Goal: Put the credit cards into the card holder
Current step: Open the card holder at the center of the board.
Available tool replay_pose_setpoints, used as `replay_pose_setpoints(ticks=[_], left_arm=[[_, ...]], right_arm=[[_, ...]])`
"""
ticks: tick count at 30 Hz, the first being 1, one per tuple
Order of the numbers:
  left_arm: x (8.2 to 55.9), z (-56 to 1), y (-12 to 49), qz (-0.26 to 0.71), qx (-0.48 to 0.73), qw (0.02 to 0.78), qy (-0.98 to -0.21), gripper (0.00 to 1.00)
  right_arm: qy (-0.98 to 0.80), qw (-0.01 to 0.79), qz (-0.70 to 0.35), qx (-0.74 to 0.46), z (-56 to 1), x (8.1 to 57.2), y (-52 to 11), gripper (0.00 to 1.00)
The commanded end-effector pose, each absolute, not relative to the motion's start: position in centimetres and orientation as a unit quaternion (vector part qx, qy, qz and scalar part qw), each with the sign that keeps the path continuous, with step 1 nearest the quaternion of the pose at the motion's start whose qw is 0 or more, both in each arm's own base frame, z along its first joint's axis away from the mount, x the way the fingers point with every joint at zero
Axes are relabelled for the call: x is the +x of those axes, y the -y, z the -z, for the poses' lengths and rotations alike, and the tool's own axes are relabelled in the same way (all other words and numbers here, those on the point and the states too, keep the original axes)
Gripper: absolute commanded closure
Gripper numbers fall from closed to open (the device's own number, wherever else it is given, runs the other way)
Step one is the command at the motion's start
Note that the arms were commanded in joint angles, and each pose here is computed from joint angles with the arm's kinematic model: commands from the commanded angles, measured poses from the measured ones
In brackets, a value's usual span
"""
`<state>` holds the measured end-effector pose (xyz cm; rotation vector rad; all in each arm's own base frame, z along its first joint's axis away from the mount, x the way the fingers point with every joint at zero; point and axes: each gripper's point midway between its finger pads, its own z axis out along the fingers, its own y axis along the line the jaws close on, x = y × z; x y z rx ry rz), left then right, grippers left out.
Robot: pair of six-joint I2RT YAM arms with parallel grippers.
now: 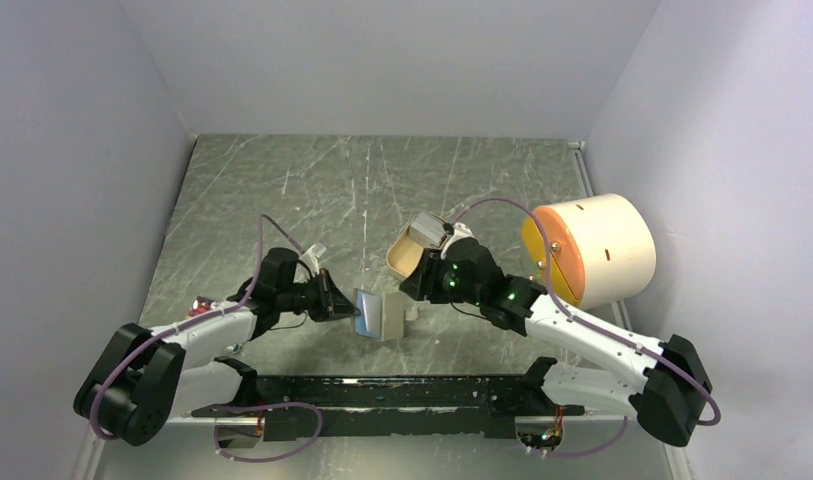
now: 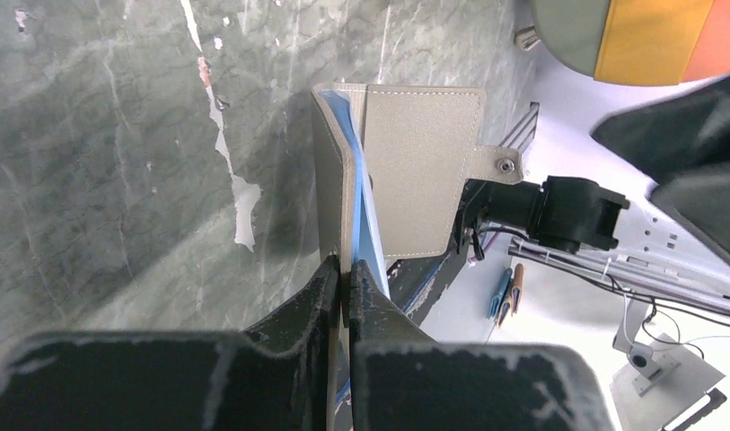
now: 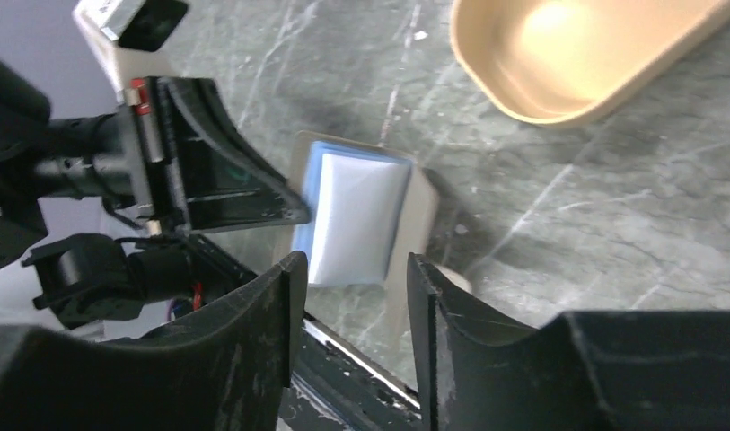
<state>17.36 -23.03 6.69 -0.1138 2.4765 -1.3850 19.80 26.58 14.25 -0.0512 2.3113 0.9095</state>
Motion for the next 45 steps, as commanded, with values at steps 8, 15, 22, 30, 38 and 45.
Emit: replay_pose_setpoints(ticks=[8,15,22,30,38,45], left_arm=[[17.8,-7.9,23.4,0.483,-0.063,0.152,-0.860,0.91],[17.6,-7.9,23.0,0.473,-0.070,0.156,-0.865,0.91],[17.6,-8.0,22.9,0.464,-0.059,0.159,-0.869,0.91],[17.6,-7.4,22.5,0.445,-0.056,0.153,-0.881,0.91],[17.6,-5.4,21.5,0.406,-0.060,0.154,-0.899,0.88],[17.4,-4.6,21.3,0.397,-0.063,0.146,-0.904,0.84]], right_arm=[[-0.883,0.320,-0.329,-0.095,-14.6,17.9,-32.5,0.47],[-0.894,0.301,-0.303,-0.135,-11.2,17.3,-34.8,0.38],[-0.908,0.291,-0.261,-0.153,-8.6,17.2,-35.3,0.39],[-0.930,0.289,-0.175,-0.140,-5.6,17.9,-32.4,0.52],[-0.943,0.276,-0.128,-0.134,-2.3,16.9,-28.3,0.56],[-0.947,0.276,-0.107,-0.126,-1.5,16.6,-26.6,0.58]])
